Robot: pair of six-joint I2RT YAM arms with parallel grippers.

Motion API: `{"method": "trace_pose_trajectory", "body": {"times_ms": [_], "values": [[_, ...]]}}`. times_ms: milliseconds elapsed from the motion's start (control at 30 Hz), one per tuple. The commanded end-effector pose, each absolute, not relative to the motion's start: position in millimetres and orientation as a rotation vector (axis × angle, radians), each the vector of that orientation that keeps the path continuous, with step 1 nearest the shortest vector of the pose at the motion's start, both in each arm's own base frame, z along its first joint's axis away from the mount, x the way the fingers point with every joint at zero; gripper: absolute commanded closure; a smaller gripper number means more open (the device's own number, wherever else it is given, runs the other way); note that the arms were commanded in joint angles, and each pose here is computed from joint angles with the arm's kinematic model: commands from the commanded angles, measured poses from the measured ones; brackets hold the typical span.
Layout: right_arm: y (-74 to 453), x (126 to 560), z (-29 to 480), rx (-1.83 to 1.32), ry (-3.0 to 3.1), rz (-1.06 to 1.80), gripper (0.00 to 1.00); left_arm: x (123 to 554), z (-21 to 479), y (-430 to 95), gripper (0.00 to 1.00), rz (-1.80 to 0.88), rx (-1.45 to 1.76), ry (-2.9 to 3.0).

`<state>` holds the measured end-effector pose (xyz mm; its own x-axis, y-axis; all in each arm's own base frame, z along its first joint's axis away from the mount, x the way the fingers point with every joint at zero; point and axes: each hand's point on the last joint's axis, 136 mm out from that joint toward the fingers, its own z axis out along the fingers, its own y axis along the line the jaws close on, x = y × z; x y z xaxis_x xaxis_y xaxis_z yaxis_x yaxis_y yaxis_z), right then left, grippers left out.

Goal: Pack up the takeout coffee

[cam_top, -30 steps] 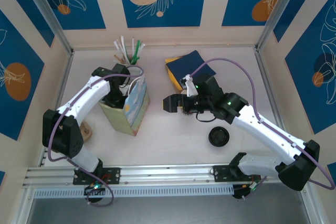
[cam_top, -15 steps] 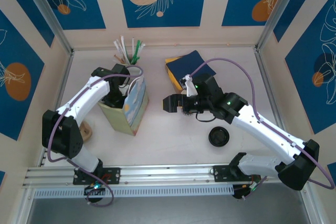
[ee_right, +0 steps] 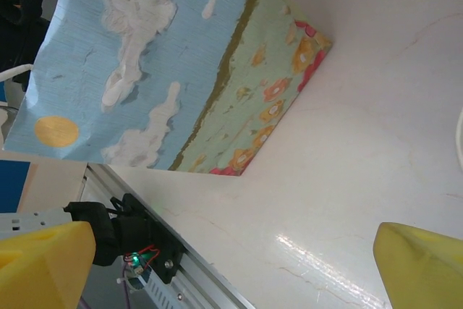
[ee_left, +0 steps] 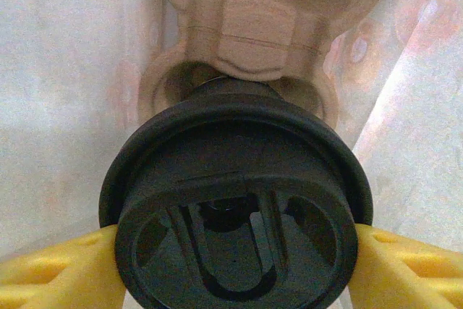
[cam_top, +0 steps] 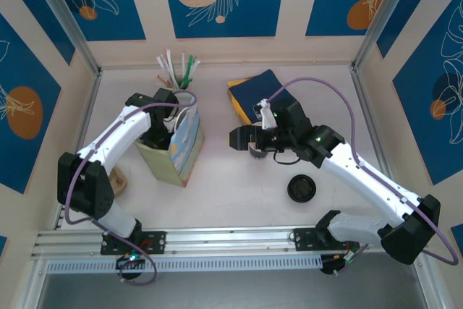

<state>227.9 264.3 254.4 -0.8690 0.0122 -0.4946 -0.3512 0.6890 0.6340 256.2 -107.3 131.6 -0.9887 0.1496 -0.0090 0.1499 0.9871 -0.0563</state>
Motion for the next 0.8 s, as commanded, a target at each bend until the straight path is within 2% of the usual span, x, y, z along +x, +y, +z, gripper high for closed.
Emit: {"method": "trace_pose_trajectory", "body": {"times_ms": [0,767], "values": [[257.0,227.6,260.3,-0.278,2.416,1.028,0.01,248.5,133.0,-94.4,0.28,-0.041,0.178,3.154],[254.3,227.5,261.1,-0.258,2.419,1.049,0.01,247.9,134.6,-95.0,0.24,-0.049,0.173,3.154]]}}
